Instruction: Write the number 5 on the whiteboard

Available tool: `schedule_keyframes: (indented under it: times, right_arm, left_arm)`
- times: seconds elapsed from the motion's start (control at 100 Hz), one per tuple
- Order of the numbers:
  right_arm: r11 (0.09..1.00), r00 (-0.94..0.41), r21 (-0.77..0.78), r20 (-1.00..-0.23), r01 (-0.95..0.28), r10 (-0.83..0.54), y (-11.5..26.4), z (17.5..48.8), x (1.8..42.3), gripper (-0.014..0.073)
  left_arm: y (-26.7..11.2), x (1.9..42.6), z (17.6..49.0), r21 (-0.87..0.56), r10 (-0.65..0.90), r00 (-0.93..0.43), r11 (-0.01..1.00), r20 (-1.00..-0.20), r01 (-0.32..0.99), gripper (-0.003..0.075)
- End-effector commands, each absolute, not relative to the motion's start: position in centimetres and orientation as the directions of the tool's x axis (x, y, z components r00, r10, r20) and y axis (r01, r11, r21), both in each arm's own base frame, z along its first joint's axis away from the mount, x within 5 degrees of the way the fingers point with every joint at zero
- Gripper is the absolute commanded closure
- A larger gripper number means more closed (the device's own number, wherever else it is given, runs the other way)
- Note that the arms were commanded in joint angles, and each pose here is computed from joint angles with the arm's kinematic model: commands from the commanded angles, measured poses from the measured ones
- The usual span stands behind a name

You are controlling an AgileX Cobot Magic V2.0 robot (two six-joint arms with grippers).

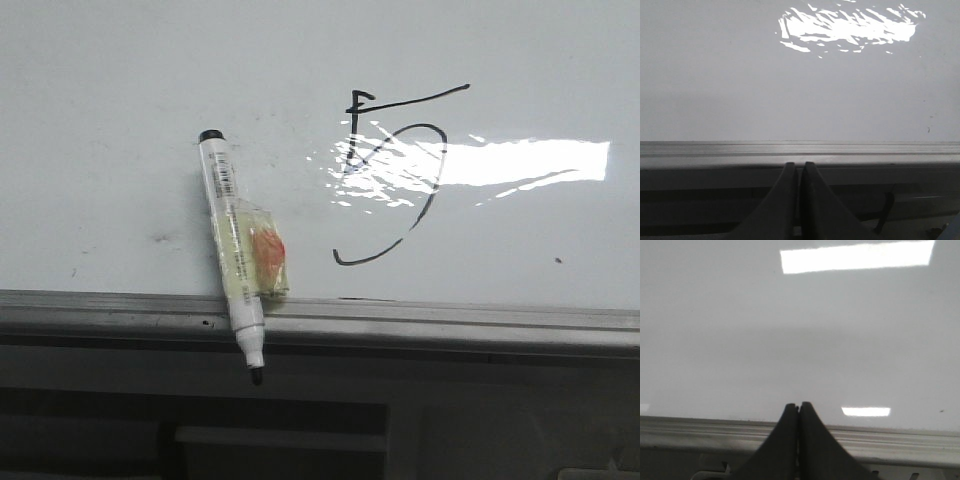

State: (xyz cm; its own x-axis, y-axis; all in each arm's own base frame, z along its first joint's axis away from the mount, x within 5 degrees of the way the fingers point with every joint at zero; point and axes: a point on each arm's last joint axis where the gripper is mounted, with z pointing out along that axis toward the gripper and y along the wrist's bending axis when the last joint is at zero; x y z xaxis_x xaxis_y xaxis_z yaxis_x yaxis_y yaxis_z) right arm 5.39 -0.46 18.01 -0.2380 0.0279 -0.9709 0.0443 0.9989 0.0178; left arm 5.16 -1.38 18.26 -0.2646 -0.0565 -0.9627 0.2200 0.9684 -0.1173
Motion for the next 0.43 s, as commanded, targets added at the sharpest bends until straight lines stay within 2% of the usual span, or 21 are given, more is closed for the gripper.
schedule_keyframes:
  times: [0.0,0.42]
  right_arm:
    - [0.999,-0.233,-0.012,-0.972,0.048,0.0,-0.54,17.5,5.35,0.0638]
    - [0.999,-0.227,-0.011,-0.974,0.048,0.0,-0.53,17.54,5.33,0.0638]
  left_arm:
    - [-1.39,5.16,18.05,-0.139,-0.09,-0.221,0.965,-0.971,0.221,0.0741]
    - [-1.39,5.16,18.05,-0.139,-0.09,-0.221,0.965,-0.971,0.221,0.0741]
